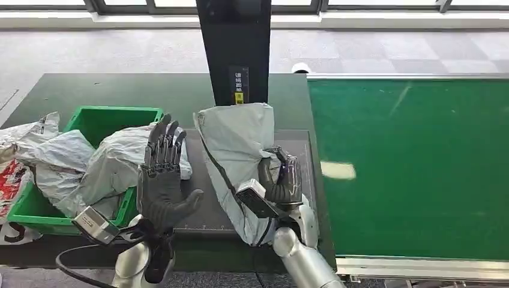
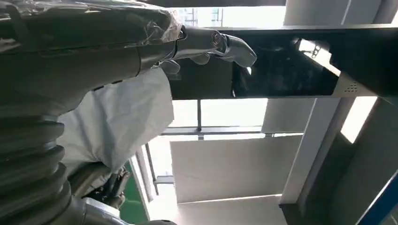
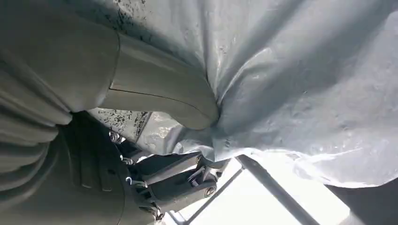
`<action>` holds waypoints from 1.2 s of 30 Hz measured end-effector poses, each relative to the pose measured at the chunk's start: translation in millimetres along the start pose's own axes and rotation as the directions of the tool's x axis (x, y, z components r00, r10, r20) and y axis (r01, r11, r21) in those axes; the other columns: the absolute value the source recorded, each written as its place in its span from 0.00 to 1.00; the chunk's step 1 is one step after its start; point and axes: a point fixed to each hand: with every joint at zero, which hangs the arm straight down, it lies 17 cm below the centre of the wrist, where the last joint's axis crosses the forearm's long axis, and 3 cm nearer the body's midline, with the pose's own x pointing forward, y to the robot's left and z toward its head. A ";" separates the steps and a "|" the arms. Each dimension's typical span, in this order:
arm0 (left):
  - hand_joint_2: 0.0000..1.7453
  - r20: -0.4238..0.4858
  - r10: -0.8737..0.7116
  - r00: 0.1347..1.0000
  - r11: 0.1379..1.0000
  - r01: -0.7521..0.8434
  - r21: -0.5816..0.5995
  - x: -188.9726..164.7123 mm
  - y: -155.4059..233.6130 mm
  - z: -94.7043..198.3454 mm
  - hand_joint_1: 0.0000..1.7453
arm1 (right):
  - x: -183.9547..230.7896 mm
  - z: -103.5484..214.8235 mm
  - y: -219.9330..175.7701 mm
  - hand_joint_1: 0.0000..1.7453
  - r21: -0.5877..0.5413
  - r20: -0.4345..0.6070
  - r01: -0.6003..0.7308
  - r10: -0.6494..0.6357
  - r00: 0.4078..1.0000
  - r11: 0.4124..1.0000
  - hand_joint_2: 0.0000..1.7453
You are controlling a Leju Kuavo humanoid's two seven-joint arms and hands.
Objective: Moved the parcel from conveyor to table for the left to box.
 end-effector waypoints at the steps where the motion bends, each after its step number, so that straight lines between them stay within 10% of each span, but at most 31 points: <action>1: 1.00 -0.001 0.000 1.000 1.000 0.000 0.000 -0.3 0.1 0.1 0.00 | -1.3 0.0 2.9 1.00 0.008 -0.013 0.004 -0.004 1.000 1.000 1.00; 11: 1.00 -0.006 -0.004 1.000 1.000 0.004 0.009 -2.5 3.0 0.6 0.00 | 0.8 6.3 28.8 0.93 0.089 -0.015 -0.009 0.010 1.000 0.996 1.00; 12: 1.00 -0.007 -0.004 1.000 1.000 0.004 0.008 -2.6 3.2 0.8 0.00 | -0.3 7.8 32.3 0.00 0.103 -0.016 -0.019 0.021 1.000 0.995 1.00; 36: 1.00 -0.016 -0.012 1.000 1.000 0.012 0.006 -4.4 3.2 4.7 0.00 | -17.8 23.2 53.9 0.00 0.192 -0.059 -0.080 0.093 0.994 0.978 1.00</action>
